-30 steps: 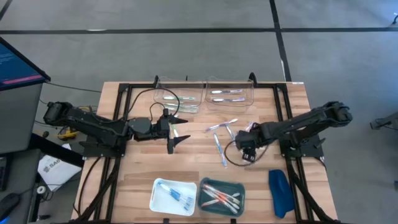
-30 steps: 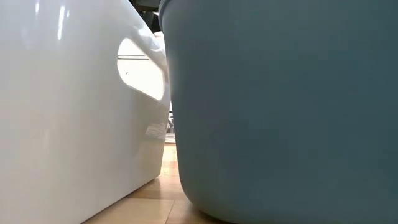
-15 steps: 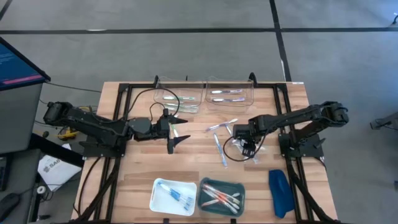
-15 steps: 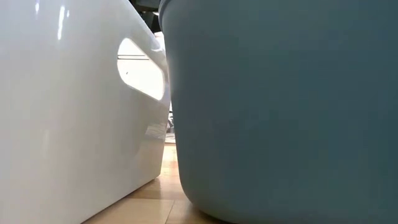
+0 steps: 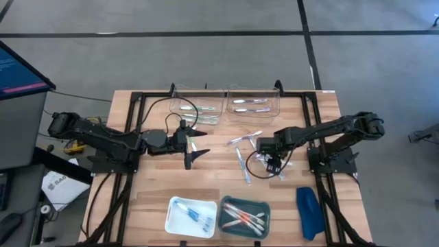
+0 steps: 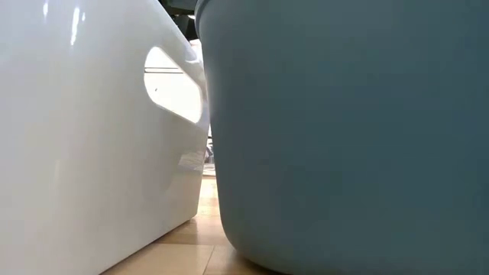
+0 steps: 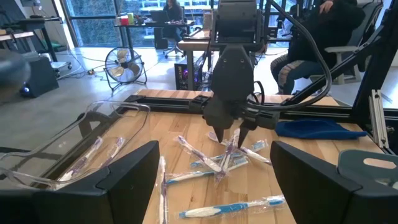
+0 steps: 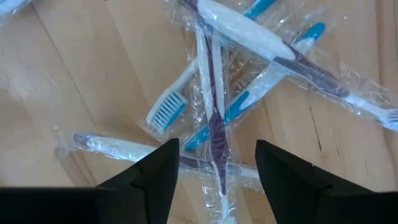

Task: Pick & Place Toothbrushes
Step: Put the purple toothbrush into the right transparent bin

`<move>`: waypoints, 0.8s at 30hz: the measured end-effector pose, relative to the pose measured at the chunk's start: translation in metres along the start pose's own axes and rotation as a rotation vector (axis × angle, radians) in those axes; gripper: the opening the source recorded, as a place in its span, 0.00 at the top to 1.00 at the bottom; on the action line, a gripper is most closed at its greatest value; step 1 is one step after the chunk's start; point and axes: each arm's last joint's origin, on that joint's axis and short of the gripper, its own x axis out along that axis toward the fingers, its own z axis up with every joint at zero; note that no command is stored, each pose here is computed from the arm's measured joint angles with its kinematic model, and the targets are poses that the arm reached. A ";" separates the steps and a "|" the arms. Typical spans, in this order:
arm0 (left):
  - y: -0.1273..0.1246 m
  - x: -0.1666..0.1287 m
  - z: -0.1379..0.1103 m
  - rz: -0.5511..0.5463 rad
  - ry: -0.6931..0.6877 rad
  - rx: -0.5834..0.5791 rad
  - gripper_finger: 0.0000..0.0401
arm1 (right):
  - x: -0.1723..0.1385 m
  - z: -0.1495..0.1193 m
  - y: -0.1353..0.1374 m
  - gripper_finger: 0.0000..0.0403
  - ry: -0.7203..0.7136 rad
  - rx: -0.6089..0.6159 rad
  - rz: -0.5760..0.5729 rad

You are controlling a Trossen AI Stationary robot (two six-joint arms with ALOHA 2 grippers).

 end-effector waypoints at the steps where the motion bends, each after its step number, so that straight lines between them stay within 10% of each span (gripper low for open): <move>1: 0.000 0.000 0.000 0.000 0.000 0.000 0.25 | 0.001 -0.001 0.000 0.48 0.001 -0.002 0.000; 24: 0.000 0.000 0.000 0.000 0.001 0.001 0.25 | 0.024 -0.011 -0.004 0.62 -0.018 0.007 0.005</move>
